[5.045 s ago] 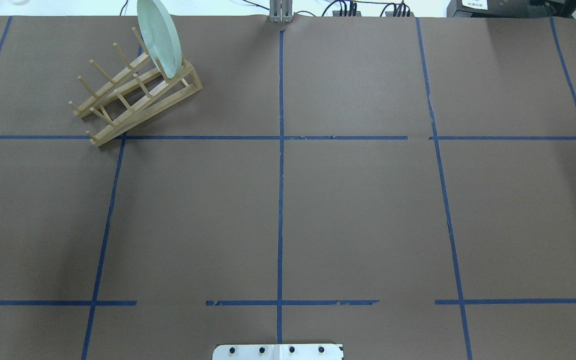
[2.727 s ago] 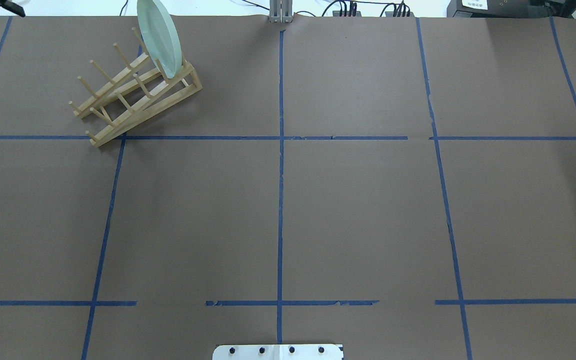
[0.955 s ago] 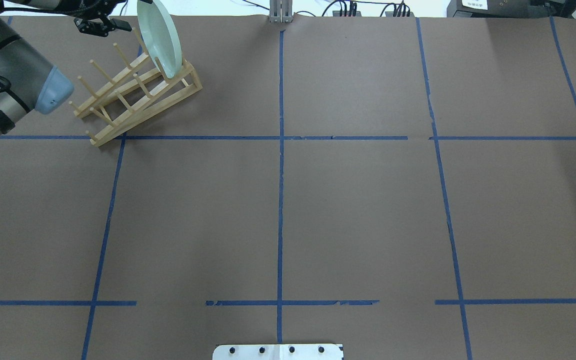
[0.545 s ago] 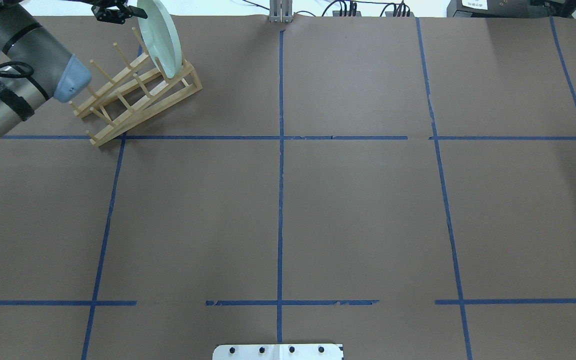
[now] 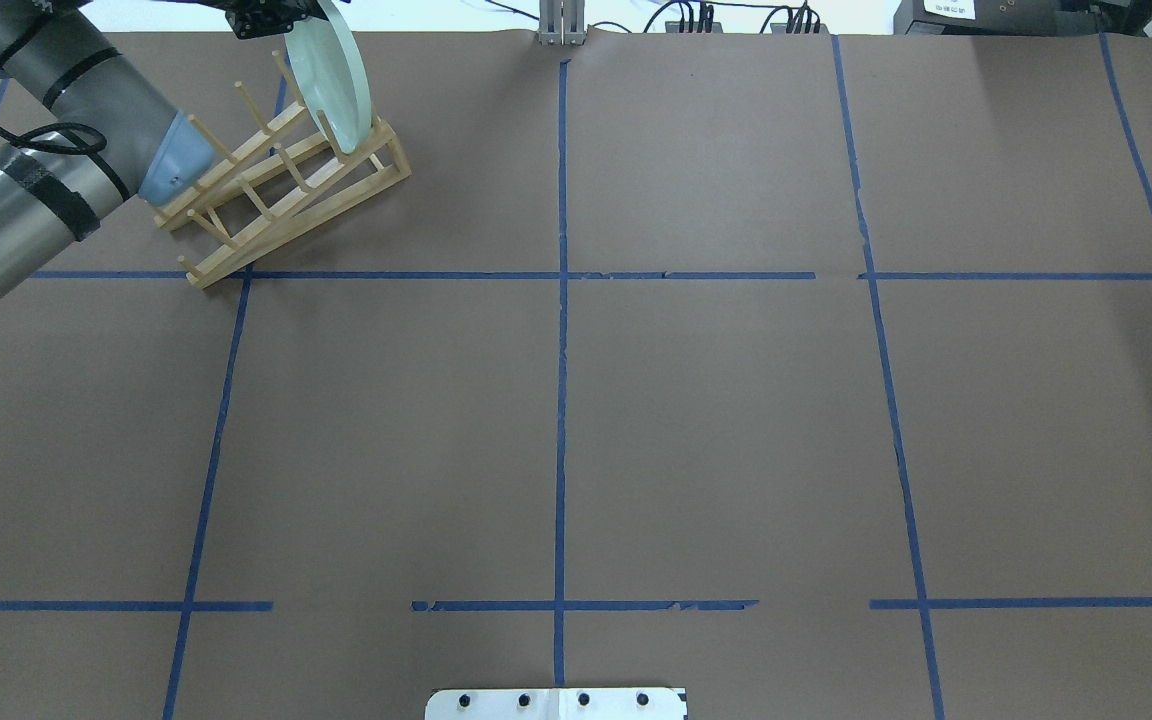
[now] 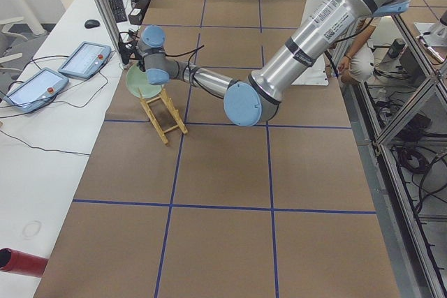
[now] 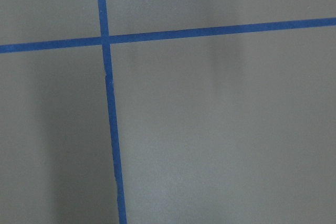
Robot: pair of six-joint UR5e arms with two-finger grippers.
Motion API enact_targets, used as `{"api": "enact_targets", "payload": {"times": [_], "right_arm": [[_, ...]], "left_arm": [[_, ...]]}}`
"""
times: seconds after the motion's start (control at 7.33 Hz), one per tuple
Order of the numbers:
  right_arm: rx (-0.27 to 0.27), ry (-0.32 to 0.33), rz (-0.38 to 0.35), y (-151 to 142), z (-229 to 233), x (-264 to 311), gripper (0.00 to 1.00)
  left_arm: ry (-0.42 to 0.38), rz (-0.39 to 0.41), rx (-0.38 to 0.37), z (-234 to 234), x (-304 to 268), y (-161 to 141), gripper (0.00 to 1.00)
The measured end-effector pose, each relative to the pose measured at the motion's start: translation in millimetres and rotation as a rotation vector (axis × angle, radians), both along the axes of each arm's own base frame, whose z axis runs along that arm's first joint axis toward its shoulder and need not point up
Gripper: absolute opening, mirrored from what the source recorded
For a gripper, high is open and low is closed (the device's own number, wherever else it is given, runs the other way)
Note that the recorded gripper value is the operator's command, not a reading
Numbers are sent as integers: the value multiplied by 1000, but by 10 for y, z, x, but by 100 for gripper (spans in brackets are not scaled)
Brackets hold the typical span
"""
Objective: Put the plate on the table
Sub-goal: 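Grasp the plate's rim with the left gripper and lift it from the rack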
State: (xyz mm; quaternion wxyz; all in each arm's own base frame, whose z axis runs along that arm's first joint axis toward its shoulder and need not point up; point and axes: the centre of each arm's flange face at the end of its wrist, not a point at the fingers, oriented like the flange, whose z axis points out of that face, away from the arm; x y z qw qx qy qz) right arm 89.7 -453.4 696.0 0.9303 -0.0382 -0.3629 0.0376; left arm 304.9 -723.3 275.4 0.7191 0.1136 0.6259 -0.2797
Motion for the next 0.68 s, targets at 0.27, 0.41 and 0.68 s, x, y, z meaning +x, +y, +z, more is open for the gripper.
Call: {"api": "enact_targets", "payload": {"times": [0.27, 0.41, 0.68], "right_arm": [[-1, 0, 0, 1, 3, 0, 100], [0, 0, 0, -1, 2, 0, 100], [0, 0, 0, -1, 2, 0, 100]], "left_arm": [[22, -16, 29, -257, -185, 69, 0], [26, -39, 36, -502, -429, 114, 0], [18, -68, 18, -1134, -829, 355, 0]]}}
